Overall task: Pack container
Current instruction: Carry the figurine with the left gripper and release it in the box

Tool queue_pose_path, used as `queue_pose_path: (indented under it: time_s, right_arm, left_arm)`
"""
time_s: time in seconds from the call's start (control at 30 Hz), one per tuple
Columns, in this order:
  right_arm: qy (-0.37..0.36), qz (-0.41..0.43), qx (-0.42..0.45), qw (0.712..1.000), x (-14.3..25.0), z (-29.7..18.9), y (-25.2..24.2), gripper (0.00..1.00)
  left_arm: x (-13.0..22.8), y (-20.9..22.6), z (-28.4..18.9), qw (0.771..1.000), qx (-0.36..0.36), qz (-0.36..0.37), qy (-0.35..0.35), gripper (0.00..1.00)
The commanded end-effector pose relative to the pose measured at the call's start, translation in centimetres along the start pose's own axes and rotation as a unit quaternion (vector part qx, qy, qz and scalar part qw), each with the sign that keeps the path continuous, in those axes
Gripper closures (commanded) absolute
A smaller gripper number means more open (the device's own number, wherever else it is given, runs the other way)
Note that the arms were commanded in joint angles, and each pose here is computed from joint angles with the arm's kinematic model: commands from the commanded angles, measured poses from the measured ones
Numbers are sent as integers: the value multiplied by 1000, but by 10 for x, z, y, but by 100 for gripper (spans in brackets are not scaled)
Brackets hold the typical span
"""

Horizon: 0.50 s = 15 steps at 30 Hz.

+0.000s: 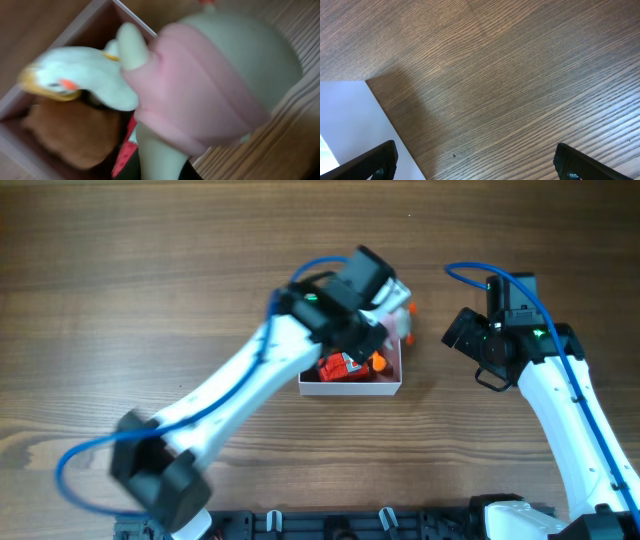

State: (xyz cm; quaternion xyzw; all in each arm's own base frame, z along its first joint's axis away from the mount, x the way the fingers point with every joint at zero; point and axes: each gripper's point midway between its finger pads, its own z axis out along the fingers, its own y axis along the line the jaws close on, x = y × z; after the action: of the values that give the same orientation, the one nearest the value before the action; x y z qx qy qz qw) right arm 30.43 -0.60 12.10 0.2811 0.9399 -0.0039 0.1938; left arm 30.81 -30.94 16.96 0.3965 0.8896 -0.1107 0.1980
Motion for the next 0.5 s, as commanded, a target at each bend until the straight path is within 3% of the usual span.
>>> queue_pose_path:
  time_s: [0.0, 0.07, 0.2, 0.33, 0.4, 0.47]
  right_arm:
    - [6, 9, 0, 1000, 3, 3, -1, 0]
    - [6, 9, 0, 1000, 3, 3, -1, 1]
    - [6, 9, 0, 1000, 3, 3, -1, 0]
    - [6, 9, 0, 1000, 3, 3, -1, 0]
    - [6, 9, 0, 1000, 3, 3, -1, 0]
    - [6, 9, 0, 1000, 3, 3, -1, 0]
  left_arm:
    - [17, -10, 54, 998, 11, 26, 59, 90]
    - [20, -9, 62, 997, 12, 26, 68, 85]
    - [22, -9, 63, 997, 11, 14, 71, 58]
    - [28, -9, 65, 996, 10, -13, 85, 58]
    - [31, -9, 66, 995, 9, -31, 92, 47]
    - [31, -9, 66, 995, 9, -31, 93, 0]
